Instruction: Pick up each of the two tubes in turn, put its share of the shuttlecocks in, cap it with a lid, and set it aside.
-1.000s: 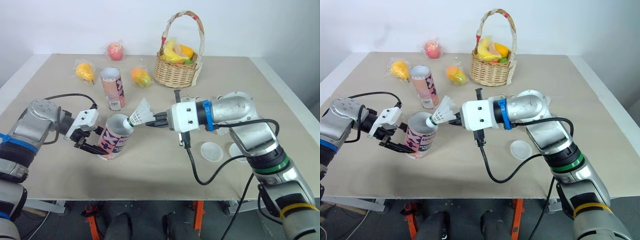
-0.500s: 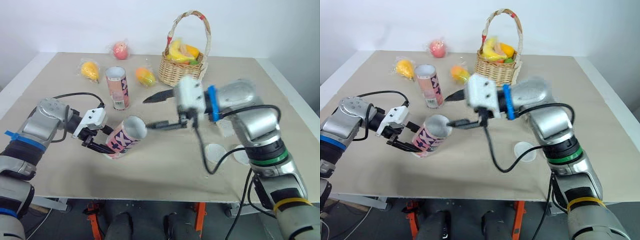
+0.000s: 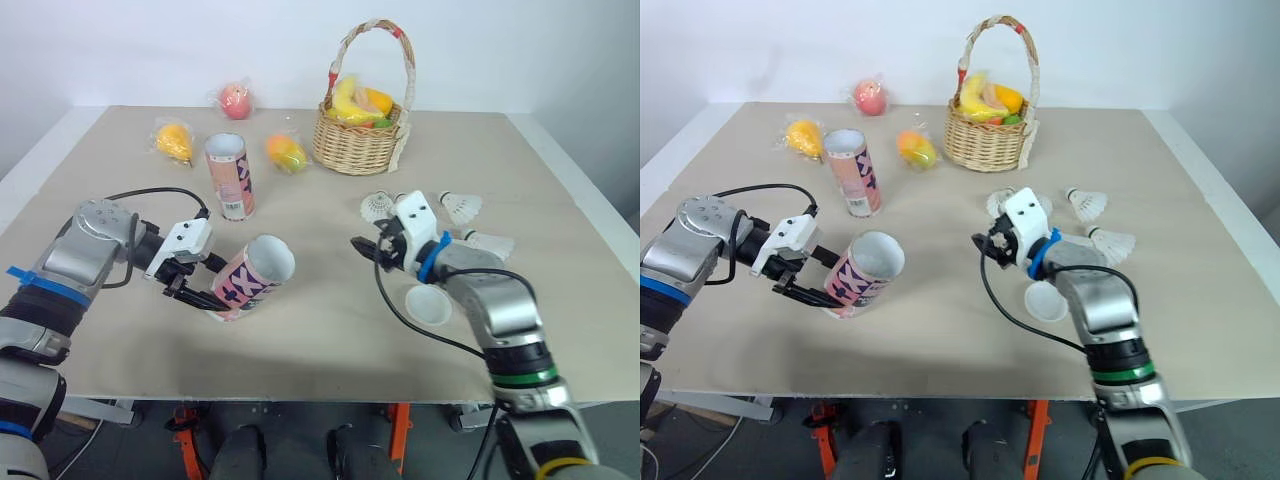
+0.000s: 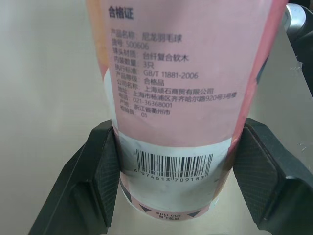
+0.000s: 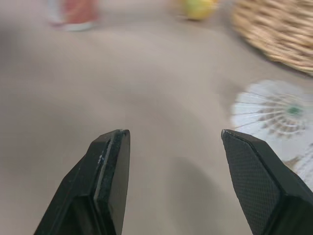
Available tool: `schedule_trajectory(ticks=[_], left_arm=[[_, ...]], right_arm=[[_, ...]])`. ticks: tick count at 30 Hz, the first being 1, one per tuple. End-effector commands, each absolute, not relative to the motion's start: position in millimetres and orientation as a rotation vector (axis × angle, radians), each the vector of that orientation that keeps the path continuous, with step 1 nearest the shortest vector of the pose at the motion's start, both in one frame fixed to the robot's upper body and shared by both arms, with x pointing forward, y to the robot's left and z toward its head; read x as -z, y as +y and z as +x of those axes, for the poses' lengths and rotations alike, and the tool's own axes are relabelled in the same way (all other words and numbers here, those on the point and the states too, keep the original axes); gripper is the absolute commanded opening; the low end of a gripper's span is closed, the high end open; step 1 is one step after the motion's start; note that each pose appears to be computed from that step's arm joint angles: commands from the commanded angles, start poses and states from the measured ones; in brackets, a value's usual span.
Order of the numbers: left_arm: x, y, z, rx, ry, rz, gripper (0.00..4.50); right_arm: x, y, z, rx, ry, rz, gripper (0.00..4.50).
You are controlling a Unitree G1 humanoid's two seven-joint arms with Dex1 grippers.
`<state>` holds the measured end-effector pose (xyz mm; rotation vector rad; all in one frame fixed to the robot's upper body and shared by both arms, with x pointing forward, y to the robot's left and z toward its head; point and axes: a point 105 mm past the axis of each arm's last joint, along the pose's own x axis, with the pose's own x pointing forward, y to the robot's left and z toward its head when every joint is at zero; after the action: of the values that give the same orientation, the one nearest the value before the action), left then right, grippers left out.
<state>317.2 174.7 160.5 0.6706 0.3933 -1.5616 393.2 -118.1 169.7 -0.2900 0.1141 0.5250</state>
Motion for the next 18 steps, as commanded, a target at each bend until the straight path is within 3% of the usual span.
schedule_trajectory(ticks=[1,18], left_arm=[[-166,171,316,1.574,0.354,0.666,3.08],[-169,173,308,1.559,0.334,0.634,3.08]], right_arm=[[-189,-120,409,-0.434,0.051,-0.293,3.21],[-183,-93,451,-0.266,0.057,-0.486,3.21]])
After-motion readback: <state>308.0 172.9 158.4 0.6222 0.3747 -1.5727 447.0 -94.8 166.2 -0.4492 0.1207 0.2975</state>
